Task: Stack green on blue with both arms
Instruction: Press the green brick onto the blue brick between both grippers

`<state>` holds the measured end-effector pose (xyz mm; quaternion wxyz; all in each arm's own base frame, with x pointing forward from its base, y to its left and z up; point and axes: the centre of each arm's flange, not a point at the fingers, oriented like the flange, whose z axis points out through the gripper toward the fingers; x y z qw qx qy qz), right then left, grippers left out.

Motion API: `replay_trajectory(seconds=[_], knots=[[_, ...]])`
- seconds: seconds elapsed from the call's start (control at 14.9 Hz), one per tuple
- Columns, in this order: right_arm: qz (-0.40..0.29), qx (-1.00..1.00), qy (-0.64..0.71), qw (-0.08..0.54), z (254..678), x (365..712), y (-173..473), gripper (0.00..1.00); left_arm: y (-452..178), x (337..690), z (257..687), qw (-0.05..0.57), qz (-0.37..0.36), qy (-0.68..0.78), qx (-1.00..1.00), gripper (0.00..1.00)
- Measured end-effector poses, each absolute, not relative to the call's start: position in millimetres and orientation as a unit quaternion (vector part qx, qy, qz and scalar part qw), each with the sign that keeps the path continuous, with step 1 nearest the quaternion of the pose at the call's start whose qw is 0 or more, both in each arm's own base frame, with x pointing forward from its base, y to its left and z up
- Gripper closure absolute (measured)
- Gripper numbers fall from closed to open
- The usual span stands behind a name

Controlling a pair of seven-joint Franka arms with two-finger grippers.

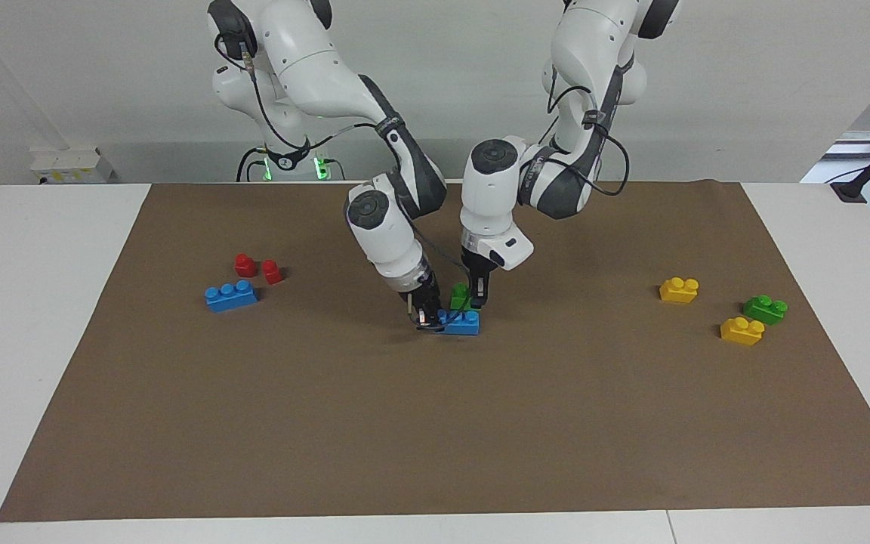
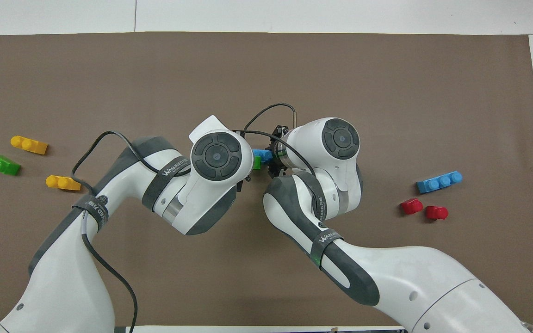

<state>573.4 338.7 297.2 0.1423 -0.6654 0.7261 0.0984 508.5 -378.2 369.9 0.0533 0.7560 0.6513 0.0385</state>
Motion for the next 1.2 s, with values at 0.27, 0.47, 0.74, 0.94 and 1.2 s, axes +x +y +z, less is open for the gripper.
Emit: replay_trajectory(seconds=[0.27, 0.47, 0.74, 0.94, 1.2], knots=[[0.098, -0.665, 0.726, 0.142, 297, 573, 339, 0.66, -379, 512, 368, 0.060, 0.042, 0.651, 0.756, 0.66], [0.098, -0.665, 0.726, 0.142, 297, 573, 339, 0.66, -379, 513, 368, 0.061, 0.048, 0.648, 0.757, 0.66], [0.098, -0.665, 0.726, 0.142, 297, 573, 339, 0.66, -379, 517, 367, 0.063, 0.052, 0.648, 0.758, 0.66], [0.098, -0.665, 0.726, 0.142, 297, 573, 339, 0.66, -379, 521, 363, 0.063, 0.053, 0.647, 0.758, 0.66], [0.098, -0.665, 0.726, 0.143, 297, 573, 339, 0.66, -383, 522, 353, 0.060, 0.060, 0.649, 0.756, 0.66]])
